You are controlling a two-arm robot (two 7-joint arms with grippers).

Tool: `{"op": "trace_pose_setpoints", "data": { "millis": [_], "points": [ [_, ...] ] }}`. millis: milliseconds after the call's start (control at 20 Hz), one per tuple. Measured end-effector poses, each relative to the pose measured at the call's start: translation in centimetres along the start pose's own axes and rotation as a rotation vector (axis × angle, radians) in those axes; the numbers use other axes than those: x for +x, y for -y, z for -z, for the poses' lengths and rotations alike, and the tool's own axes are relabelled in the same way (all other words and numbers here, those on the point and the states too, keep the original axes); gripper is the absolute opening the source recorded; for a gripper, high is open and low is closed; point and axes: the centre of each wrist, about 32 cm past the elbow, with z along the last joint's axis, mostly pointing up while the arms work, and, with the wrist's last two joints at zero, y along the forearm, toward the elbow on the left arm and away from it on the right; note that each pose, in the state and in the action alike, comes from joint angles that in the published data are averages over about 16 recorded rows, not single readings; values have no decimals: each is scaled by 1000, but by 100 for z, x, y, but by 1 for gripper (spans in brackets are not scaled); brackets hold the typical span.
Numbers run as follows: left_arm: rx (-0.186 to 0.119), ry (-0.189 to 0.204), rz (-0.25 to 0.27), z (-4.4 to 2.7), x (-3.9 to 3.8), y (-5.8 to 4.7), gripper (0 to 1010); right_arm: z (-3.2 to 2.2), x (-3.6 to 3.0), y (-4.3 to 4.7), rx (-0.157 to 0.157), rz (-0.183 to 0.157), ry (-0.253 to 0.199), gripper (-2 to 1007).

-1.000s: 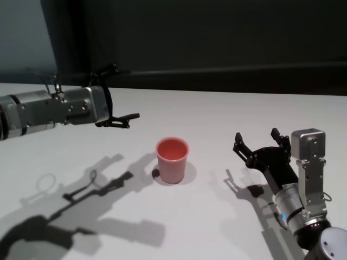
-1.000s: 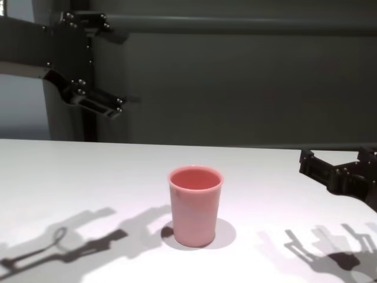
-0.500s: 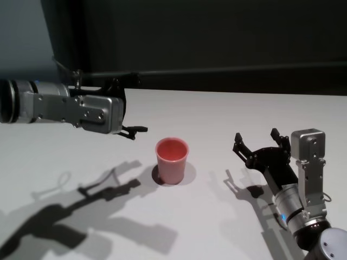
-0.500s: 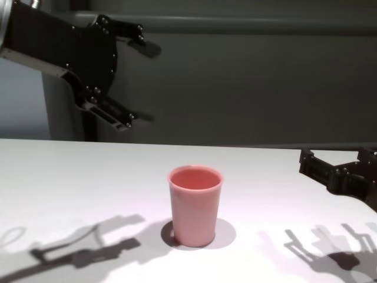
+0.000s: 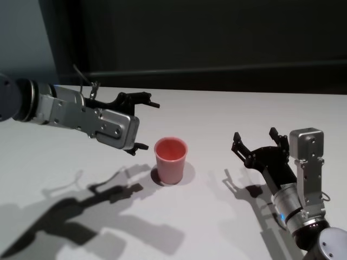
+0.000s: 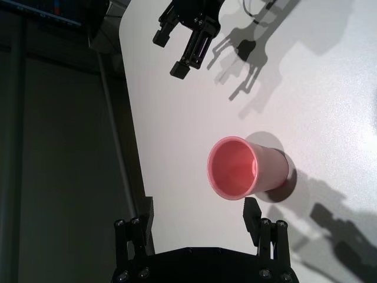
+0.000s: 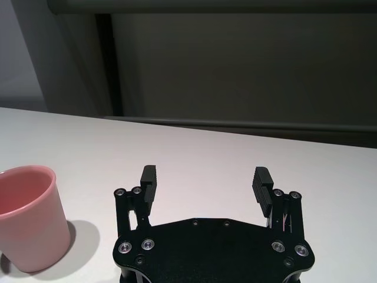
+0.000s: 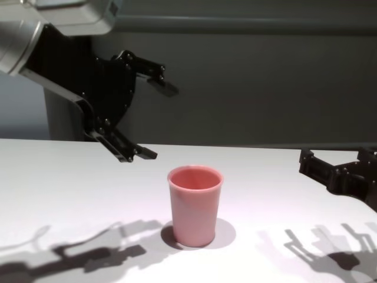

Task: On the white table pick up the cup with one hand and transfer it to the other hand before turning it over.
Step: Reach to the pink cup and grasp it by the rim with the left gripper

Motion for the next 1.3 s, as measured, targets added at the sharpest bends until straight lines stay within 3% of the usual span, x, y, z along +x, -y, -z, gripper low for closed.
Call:
{"op": "trace_pose_setpoints", "data": {
  "millis": [700,1300],
  "points": [
    [62,123,179,-84,214,202,1001,0,0,0,0,0,0,1002],
    [93,179,299,-122,341,471,1001,0,0,0,0,0,0,1003]
  ]
}}
